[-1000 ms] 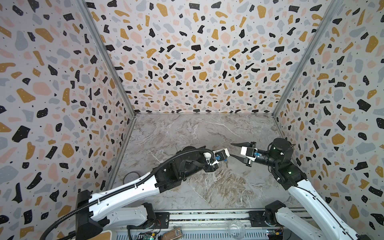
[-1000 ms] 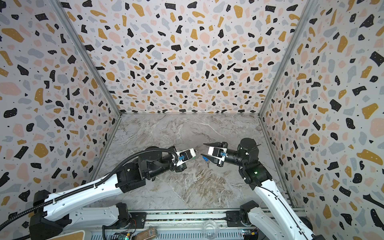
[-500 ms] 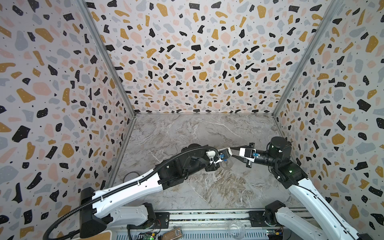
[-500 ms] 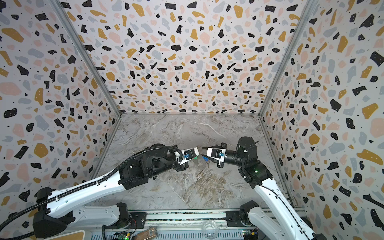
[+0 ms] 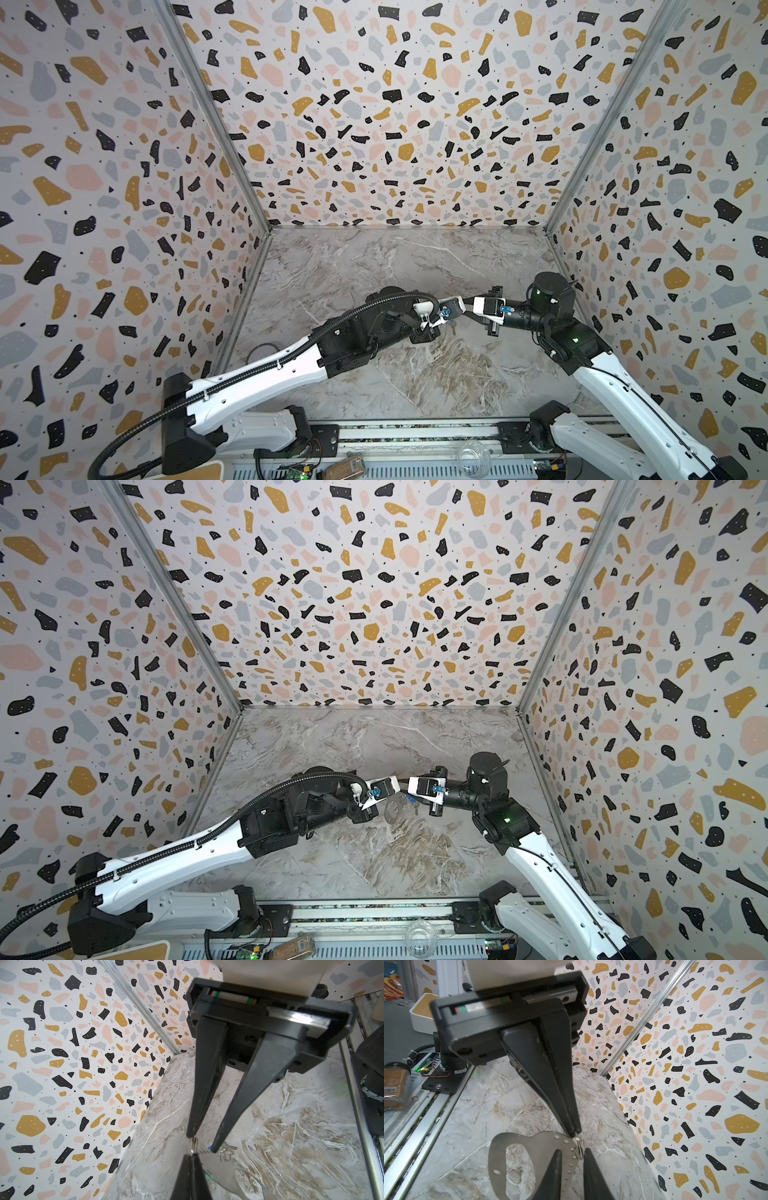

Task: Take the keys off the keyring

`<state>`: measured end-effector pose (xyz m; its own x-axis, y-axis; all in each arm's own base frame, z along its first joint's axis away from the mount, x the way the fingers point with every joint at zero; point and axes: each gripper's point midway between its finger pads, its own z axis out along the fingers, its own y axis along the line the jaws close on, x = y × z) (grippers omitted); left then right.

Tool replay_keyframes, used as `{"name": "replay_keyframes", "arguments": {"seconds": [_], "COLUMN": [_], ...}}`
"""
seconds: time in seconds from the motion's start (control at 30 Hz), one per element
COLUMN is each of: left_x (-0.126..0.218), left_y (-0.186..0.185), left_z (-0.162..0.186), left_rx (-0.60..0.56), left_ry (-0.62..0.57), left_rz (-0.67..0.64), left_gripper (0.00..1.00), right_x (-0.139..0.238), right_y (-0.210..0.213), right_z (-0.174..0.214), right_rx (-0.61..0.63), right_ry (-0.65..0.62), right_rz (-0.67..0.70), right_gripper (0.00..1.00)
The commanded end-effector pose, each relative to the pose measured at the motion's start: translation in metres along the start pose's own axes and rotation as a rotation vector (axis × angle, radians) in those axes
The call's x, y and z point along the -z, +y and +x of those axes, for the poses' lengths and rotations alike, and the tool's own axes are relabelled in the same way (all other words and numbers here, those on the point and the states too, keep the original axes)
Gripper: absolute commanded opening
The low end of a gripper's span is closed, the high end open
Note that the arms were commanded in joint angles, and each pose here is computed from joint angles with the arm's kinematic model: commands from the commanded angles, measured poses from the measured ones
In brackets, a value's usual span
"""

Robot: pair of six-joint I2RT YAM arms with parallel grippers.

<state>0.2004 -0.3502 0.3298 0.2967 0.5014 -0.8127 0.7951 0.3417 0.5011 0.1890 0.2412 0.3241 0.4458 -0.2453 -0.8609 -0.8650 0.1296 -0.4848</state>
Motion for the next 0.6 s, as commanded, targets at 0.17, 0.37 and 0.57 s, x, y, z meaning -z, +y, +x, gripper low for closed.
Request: {"name": "replay_keyframes", "arguments": {"seconds": [0.17, 0.37, 0.57], "left_x": [0.0077, 0.0088, 0.0081], "left_y": [0.009, 0.0083, 0.0069], "left_z": [-0.0265, -0.0279, -0.0287], "left_rx": [0.012, 0.012, 0.01], "left_ry": [-0.087, -0.096, -0.1], "left_rz": [-0.017, -0.013, -0.005], "left_gripper": [0.0, 0.0, 0.0], "right_x": [0.0019, 0.0004, -0.0011], "right_y": [-0.0075, -0.0069, -0.0075], "right_z": [-0.0174, -0.016, -0.013], "right_rx": [0.014, 0.008, 0.005], "right_ry": [-0.04, -0.034, -0.025], "right_rz": [0.023, 0.019, 0.019], "right_gripper": [0.16, 0.09, 0.07]}}
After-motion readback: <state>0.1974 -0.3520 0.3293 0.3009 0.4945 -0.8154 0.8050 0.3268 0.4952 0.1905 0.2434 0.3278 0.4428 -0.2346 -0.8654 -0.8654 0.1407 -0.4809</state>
